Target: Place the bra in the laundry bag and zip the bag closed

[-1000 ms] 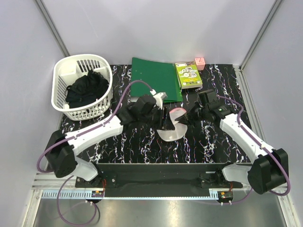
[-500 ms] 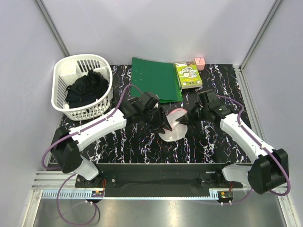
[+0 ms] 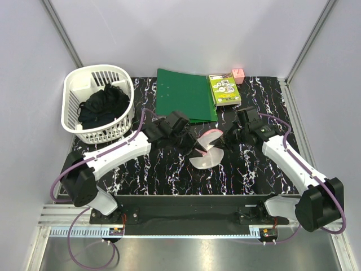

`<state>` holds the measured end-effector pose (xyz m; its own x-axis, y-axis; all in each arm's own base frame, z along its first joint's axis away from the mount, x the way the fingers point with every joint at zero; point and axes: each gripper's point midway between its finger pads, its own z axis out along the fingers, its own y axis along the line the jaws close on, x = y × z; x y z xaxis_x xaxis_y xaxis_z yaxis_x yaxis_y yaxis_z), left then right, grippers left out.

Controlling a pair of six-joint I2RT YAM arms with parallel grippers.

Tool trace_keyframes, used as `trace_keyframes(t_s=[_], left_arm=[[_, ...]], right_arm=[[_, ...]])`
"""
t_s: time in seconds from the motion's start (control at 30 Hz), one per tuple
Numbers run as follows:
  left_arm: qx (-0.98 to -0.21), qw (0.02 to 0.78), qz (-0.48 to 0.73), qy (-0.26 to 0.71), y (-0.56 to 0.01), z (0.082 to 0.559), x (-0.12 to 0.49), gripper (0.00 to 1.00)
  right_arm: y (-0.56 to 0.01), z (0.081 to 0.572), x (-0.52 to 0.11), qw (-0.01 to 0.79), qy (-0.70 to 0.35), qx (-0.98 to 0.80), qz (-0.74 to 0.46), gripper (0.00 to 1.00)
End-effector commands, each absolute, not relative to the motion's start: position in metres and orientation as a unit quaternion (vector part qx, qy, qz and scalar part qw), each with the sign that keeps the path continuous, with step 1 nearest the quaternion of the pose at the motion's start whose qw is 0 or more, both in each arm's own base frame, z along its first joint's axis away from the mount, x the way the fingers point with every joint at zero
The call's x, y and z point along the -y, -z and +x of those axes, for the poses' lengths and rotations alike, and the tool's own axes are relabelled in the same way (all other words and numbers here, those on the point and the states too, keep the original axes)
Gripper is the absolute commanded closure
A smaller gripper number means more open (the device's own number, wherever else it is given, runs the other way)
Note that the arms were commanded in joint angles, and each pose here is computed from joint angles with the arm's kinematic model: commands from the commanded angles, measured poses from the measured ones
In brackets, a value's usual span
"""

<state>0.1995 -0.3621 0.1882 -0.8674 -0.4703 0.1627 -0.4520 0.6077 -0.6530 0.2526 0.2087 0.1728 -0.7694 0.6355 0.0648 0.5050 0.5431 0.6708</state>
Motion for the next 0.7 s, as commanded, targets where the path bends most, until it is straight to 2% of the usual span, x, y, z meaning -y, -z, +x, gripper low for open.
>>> trace_keyframes(t_s=[0.0, 0.33, 0.43, 0.47, 0.57, 0.67], left_arm=[[-0.875, 0.019, -0.276, 0.397, -0.209, 0.214, 0.379, 0.72], [-0.879, 0.008, -0.283, 0.384, -0.197, 0.208, 0.381, 0.74], [-0.88, 0.011, -0.281, 0.384, -0.197, 0.209, 0.381, 0.82], [-0.88, 0.013, -0.28, 0.384, -0.197, 0.209, 0.38, 0.88], [-0.882, 0.015, -0.277, 0.382, -0.195, 0.208, 0.379, 0.98], [-0.887, 0.012, -0.266, 0.377, -0.19, 0.204, 0.376, 1.0]], right_arm=[[-0.193, 0.263, -0.207, 0.128, -0.36, -0.868, 0.317, 1.0], [-0.192, 0.264, -0.207, 0.128, -0.359, -0.869, 0.318, 1.0], [-0.193, 0.264, -0.206, 0.129, -0.359, -0.868, 0.32, 1.0], [-0.192, 0.264, -0.206, 0.127, -0.358, -0.868, 0.321, 1.0], [-0.193, 0.263, -0.206, 0.127, -0.36, -0.866, 0.323, 1.0], [-0.195, 0.263, -0.207, 0.128, -0.362, -0.864, 0.324, 1.0]])
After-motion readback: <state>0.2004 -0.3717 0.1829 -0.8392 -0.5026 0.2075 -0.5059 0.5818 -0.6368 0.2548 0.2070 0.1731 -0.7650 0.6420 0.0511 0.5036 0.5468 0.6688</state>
